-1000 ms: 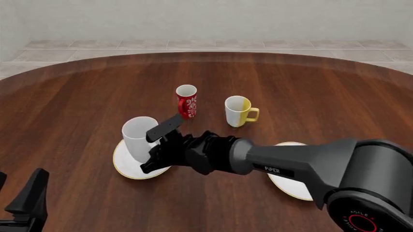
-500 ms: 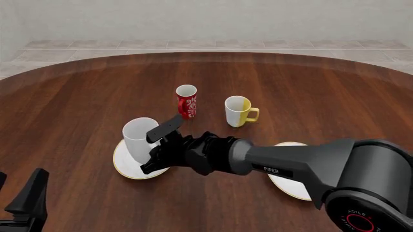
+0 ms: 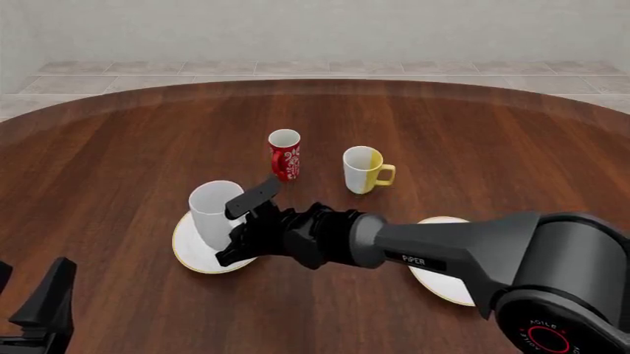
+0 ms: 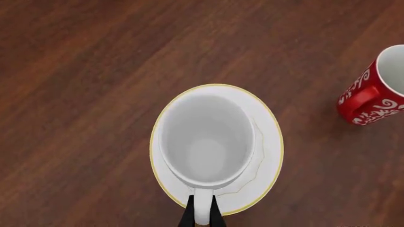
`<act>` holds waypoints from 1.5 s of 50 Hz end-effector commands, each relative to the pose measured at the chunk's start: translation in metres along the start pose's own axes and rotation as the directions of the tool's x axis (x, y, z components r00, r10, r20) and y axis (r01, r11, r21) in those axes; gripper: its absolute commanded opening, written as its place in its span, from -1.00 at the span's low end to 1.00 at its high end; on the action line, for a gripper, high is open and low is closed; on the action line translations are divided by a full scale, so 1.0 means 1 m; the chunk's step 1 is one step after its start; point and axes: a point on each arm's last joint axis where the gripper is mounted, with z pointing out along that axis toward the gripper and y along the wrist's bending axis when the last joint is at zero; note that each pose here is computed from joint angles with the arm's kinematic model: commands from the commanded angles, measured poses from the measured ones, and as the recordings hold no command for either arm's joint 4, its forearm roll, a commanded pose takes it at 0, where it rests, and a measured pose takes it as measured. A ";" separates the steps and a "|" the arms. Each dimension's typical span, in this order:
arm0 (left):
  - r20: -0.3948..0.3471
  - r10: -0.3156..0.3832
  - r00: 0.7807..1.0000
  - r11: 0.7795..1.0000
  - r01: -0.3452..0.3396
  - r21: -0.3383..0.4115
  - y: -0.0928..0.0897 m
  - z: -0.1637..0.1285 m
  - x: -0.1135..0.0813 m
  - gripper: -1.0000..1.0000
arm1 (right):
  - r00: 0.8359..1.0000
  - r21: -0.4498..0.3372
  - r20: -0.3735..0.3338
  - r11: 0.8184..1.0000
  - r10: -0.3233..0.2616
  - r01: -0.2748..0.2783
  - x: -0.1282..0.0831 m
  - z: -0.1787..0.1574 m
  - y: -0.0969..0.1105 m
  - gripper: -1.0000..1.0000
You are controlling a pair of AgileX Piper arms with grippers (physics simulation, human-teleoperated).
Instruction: Put the white mug on the left plate.
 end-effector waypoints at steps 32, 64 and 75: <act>-0.002 -0.001 1.000 1.000 0.001 0.000 0.000 0.000 0.000 1.00 | 1.000 0.001 -0.004 1.000 0.004 -0.004 0.001 0.002 0.000 -1.00; -0.003 -0.001 1.000 1.000 0.001 0.000 0.000 0.000 0.000 1.00 | 1.000 -0.001 -0.019 1.000 0.008 -0.008 0.006 0.007 0.002 -1.00; -0.002 -0.003 1.000 1.000 0.003 0.000 0.000 0.000 0.000 1.00 | 1.000 -0.002 -0.025 1.000 0.008 -0.008 0.008 0.008 0.002 -1.00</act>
